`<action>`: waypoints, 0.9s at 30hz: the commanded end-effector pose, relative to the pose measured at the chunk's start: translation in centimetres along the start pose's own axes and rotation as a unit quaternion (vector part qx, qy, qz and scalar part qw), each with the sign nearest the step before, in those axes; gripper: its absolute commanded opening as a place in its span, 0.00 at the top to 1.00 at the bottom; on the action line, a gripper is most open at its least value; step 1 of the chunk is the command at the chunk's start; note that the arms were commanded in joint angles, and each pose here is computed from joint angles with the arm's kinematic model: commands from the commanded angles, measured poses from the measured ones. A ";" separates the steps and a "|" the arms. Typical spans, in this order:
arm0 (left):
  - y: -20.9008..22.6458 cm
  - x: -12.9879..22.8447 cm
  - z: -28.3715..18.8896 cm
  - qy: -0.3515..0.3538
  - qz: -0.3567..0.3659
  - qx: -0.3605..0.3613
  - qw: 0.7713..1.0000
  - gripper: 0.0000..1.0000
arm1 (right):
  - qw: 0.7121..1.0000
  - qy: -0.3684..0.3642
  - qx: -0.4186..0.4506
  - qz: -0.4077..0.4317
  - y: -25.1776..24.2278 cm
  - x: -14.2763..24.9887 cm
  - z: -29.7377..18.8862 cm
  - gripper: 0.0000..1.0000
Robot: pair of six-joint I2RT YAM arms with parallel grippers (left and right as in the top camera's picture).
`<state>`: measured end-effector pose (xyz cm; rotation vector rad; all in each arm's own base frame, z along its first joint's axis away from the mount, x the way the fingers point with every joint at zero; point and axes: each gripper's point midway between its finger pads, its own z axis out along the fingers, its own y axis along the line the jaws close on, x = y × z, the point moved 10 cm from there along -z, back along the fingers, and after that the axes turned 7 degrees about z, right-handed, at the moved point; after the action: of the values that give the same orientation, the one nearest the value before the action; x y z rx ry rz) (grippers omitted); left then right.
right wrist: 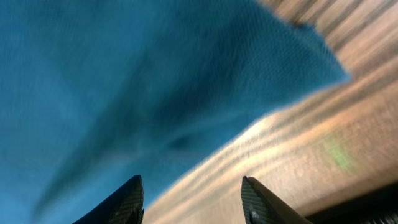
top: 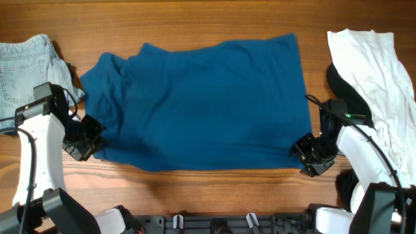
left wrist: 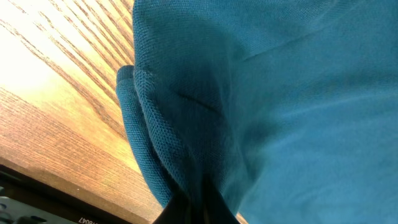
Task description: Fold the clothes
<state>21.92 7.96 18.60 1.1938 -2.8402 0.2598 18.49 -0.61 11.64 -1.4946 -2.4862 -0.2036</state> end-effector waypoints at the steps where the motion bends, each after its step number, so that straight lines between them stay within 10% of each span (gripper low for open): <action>1: 0.0 0.1 -0.2 -0.008 0.013 -0.004 1.000 0.96 | 0.997 -0.031 0.015 0.076 -1.3 -0.3 2.0 0.49; 8: 0.0 0.1 -0.2 -0.008 0.013 -0.003 1.000 0.96 | 0.991 -0.095 -0.046 0.078 -0.9 -1.7 4.3 0.52; 12: 0.0 0.2 -0.2 -0.006 0.012 -0.005 1.000 0.96 | 0.991 -0.104 -0.048 0.066 -0.8 -1.9 4.3 0.94; 27: 0.0 0.2 -0.2 -0.006 0.013 -0.004 1.000 0.96 | 0.994 -0.100 -0.034 0.034 -1.1 -1.7 4.4 0.96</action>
<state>21.85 7.96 18.61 1.1928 -2.8370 0.2536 19.73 -1.19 8.97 -1.7566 -2.6250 -0.3257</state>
